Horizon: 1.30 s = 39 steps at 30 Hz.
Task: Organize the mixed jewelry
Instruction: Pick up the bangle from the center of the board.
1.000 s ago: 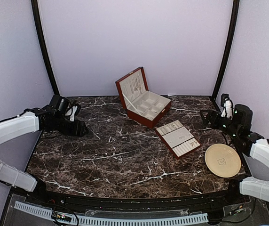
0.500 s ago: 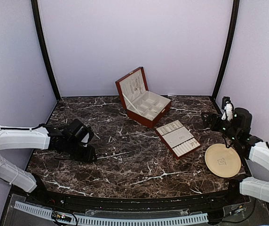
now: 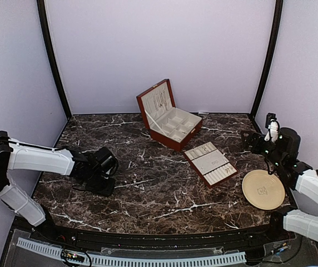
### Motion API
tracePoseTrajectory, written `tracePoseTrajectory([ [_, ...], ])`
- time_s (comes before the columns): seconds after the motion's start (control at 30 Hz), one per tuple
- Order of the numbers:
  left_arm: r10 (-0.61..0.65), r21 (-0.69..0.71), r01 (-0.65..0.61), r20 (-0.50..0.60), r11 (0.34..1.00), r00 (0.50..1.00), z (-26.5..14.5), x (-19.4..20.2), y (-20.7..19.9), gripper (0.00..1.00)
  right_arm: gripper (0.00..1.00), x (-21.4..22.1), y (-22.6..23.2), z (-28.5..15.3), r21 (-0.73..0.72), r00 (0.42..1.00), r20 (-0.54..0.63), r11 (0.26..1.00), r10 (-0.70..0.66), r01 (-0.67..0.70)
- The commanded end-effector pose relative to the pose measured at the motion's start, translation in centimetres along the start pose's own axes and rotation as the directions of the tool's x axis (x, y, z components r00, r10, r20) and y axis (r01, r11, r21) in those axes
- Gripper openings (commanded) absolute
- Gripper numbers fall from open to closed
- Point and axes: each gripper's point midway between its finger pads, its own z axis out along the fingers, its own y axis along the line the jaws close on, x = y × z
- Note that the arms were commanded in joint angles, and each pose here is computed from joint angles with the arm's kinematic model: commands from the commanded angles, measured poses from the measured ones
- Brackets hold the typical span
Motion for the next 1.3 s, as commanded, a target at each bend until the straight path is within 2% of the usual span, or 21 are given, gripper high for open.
tracePoseTrajectory([
  [0.0,0.022,-0.034,-0.023,-0.016,0.999,1.0,0.0,0.4,0.4,0.21,0.95,-0.8,-0.2,-0.3,0.021,0.999,0.047,1.0,-0.007,0.006],
  [0.17,0.032,-0.045,-0.034,-0.042,0.998,0.999,0.9,1.0,0.7,0.18,0.95,-1.3,-0.1,-0.5,0.018,0.998,0.06,1.0,-0.001,0.0],
  [0.47,0.026,-0.039,-0.027,-0.033,0.999,0.999,1.2,1.4,0.8,0.0,0.95,-0.8,-0.4,-0.6,0.026,0.998,0.061,1.0,0.016,-0.018],
  [0.73,0.005,0.067,-0.01,0.084,0.998,0.996,-0.6,-1.0,-1.0,0.0,0.95,-0.6,0.6,-0.2,-0.029,0.998,0.036,0.999,0.042,-0.041],
  [1.0,-0.018,0.187,-0.022,0.209,0.982,0.978,-3.0,-2.8,-2.6,0.0,0.92,0.2,4.4,1.2,-0.164,0.991,-0.053,0.978,0.125,-0.132],
  [1.27,-0.024,0.288,-0.059,0.276,0.956,0.961,-4.8,-3.7,-4.2,0.0,0.92,3.5,12.1,3.1,-0.276,0.974,-0.216,0.953,0.067,-0.127],
])
